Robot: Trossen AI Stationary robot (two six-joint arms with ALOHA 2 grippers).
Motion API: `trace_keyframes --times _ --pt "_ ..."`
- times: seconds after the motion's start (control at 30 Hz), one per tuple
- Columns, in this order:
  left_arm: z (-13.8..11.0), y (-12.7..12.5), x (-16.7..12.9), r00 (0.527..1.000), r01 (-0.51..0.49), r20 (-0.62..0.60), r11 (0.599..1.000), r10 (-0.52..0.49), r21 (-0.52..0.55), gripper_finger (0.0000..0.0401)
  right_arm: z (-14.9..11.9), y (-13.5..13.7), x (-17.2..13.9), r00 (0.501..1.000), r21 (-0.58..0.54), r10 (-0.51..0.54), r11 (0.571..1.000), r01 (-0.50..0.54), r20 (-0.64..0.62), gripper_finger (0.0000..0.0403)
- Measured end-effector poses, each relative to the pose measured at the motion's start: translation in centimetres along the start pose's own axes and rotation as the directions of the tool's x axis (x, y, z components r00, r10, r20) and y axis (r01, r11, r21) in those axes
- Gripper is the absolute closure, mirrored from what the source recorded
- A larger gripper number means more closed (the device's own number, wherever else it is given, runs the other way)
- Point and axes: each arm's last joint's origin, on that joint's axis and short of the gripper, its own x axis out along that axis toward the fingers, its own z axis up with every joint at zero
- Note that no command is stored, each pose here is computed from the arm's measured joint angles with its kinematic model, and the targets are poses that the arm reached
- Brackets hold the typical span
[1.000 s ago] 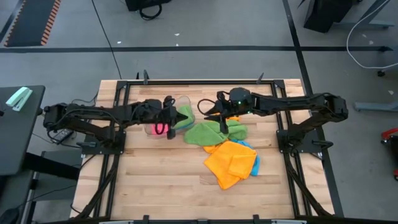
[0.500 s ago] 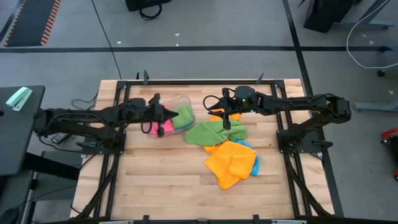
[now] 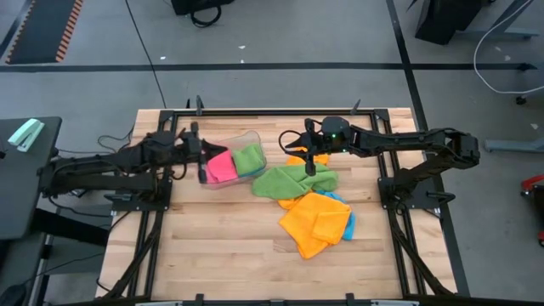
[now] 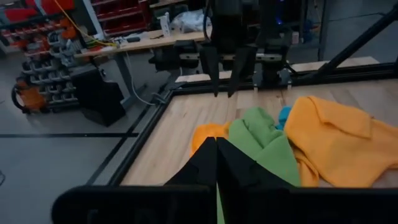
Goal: Fold microfiber towels
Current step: Fold the bottom yellow microfiber towel
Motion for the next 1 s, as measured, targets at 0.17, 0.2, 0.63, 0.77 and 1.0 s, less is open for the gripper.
trace_keyframes --times 0.17,0.2,0.63,0.77,1.0 --pt "-1.7 0.2 0.2 0.999 -0.043 0.029 0.999 0.042 0.021 0.0377 0.3 0.0 0.1 0.999 -0.015 0.028 1.0 -0.027 0.041 0.0307" --pt "-2.3 0.3 0.3 0.997 -0.058 0.048 0.998 0.057 0.025 0.0378 0.3 0.1 0.1 0.998 -0.017 0.041 0.999 -0.04 0.049 0.0307" --pt "-3.9 1.6 -1.1 0.977 -0.137 0.162 0.99 0.14 -0.031 0.0378 -0.5 -0.3 -0.3 0.998 0.008 0.058 0.998 -0.058 -0.012 0.0307" --pt "-4.0 1.5 -2.2 0.978 -0.142 0.153 0.99 0.142 -0.01 0.0393 -0.7 -0.9 -1.0 0.998 0.017 0.041 0.999 -0.04 -0.04 0.0307" --pt "-3.7 1.4 -4.4 0.969 -0.149 0.194 0.989 0.15 -0.02 0.0379 0.9 -1.2 -3.8 1.0 0.01 0.001 1.0 -0.001 0.024 0.0307"
